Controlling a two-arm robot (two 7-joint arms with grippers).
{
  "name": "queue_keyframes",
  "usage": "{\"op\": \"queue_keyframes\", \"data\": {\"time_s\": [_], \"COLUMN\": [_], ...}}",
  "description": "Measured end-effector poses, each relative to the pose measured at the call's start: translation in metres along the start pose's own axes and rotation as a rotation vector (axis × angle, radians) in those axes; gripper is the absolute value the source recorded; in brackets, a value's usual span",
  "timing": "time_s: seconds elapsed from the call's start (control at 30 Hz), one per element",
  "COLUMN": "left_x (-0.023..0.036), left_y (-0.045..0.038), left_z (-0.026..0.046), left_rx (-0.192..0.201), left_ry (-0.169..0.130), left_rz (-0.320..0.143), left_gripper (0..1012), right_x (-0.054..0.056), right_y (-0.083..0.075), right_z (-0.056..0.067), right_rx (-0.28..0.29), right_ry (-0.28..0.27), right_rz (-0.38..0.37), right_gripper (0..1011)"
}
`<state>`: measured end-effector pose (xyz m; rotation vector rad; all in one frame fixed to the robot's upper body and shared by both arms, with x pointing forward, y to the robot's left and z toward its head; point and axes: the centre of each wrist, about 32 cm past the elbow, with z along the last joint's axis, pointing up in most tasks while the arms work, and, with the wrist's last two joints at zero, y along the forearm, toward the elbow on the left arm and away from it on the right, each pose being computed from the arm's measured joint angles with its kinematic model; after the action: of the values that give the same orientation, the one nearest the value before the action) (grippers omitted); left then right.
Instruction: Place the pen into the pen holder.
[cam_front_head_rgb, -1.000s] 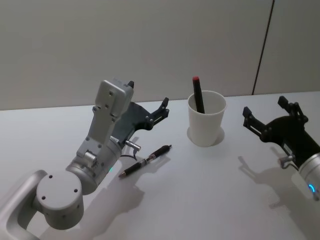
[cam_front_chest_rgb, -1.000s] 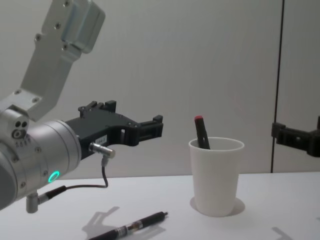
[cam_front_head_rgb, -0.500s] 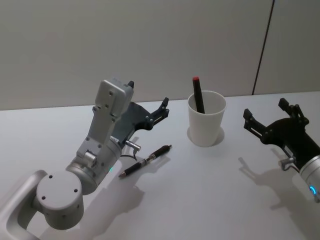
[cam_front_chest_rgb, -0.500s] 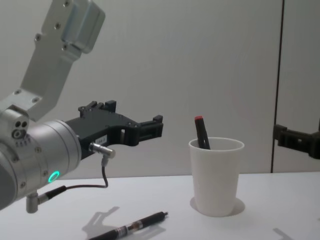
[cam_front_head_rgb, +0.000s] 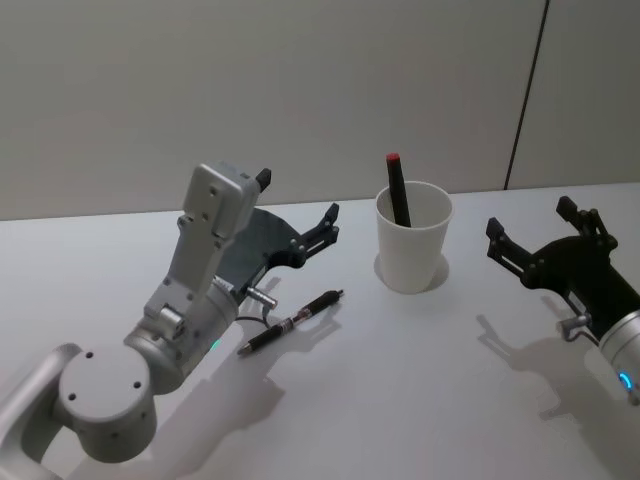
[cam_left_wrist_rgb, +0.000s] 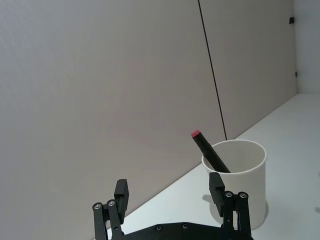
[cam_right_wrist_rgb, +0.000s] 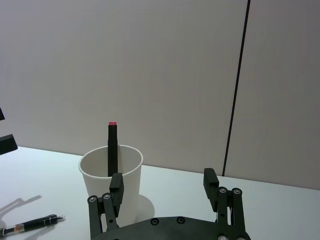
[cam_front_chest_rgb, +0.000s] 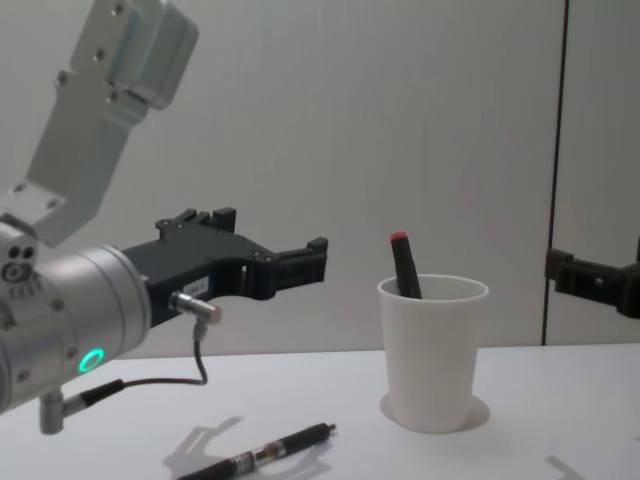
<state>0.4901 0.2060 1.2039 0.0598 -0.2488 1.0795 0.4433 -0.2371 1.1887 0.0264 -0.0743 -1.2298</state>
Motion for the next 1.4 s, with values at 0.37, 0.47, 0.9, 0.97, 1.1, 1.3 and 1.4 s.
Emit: {"op": "queue_keyframes", "data": {"time_s": [0.37, 0.47, 0.9, 0.97, 1.1, 1.3, 1.4], "left_x": [0.0178, 0.0232, 0.0466, 0.0505, 0.0561, 0.0632, 0.0662], "left_y": [0.0148, 0.0182, 0.0284, 0.0292, 0.0302, 0.0308, 0.0305], "left_z": [-0.0024, -0.0027, -0.0041, -0.0044, -0.0049, -0.0055, -0.0056], "left_rx": [0.040, 0.053, 0.121, 0.135, 0.153, 0.186, 0.203], "left_ry": [0.028, 0.037, 0.061, 0.063, 0.065, 0.067, 0.065], "left_rz": [-0.064, -0.083, -0.183, -0.202, -0.234, -0.277, -0.298], "left_gripper": [1001, 1001, 1001, 1001, 1001, 1001, 1001], "right_x": [0.000, 0.000, 0.000, 0.000, 0.000, 0.000, 0.000], "right_y": [0.000, 0.000, 0.000, 0.000, 0.000, 0.000, 0.000], "right_z": [0.000, 0.000, 0.000, 0.000, 0.000, 0.000, 0.000], "right_rx": [0.000, 0.000, 0.000, 0.000, 0.000, 0.000, 0.000], "right_ry": [-0.001, -0.001, -0.001, -0.001, -0.001, -0.001, -0.001], "right_rz": [0.000, 0.000, 0.000, 0.000, 0.000, 0.000, 0.000], "right_gripper": [1001, 1001, 1001, 1002, 1001, 1001, 1002]}}
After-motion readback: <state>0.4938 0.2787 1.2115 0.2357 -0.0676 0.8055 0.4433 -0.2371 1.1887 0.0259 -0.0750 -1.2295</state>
